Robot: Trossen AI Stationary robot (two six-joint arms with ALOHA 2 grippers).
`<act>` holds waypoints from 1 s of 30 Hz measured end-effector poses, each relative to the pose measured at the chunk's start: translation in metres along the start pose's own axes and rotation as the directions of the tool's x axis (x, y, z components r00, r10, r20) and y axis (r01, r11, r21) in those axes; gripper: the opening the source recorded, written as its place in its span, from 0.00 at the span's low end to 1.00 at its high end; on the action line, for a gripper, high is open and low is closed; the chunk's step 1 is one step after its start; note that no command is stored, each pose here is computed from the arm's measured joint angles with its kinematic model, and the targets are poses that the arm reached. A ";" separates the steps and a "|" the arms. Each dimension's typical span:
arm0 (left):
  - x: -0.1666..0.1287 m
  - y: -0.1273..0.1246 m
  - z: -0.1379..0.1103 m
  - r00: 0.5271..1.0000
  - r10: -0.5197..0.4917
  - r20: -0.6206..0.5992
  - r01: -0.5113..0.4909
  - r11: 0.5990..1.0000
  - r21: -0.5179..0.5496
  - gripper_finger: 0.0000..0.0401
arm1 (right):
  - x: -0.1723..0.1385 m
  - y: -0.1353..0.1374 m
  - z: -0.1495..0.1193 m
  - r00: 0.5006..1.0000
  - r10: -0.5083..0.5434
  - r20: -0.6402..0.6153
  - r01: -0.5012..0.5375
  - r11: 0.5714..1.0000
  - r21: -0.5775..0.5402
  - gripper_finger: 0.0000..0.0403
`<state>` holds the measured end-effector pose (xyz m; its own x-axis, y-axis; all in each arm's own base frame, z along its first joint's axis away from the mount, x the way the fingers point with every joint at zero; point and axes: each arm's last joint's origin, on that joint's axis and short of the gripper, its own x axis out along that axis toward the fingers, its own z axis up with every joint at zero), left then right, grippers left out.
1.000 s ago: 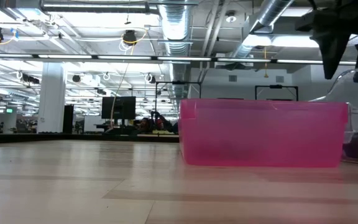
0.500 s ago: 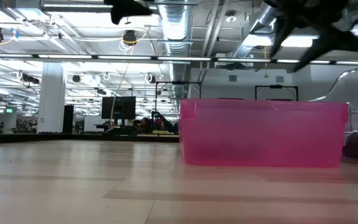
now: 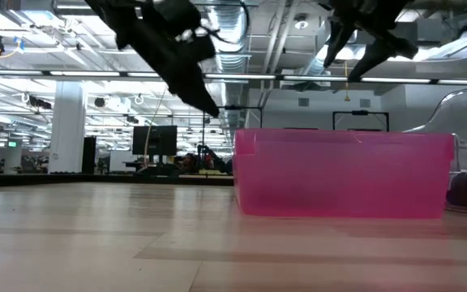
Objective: Pick & Place Food Item
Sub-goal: Put the red food coloring bottle into the transparent bin
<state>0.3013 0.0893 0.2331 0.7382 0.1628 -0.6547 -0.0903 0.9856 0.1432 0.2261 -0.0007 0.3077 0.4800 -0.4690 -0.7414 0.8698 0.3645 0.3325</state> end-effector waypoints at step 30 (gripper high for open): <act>0.128 0.030 -0.030 0.999 -0.053 -0.002 0.053 0.994 0.096 0.46 | 0.003 -0.002 0.003 1.000 -0.008 -0.025 0.010 0.996 0.093 0.62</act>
<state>0.3726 0.1413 0.1317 0.7407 0.1101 -0.6627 0.0134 0.9838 0.1785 0.2259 -0.0053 0.3068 0.4702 -0.4513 -0.7584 0.8815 0.2830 0.3781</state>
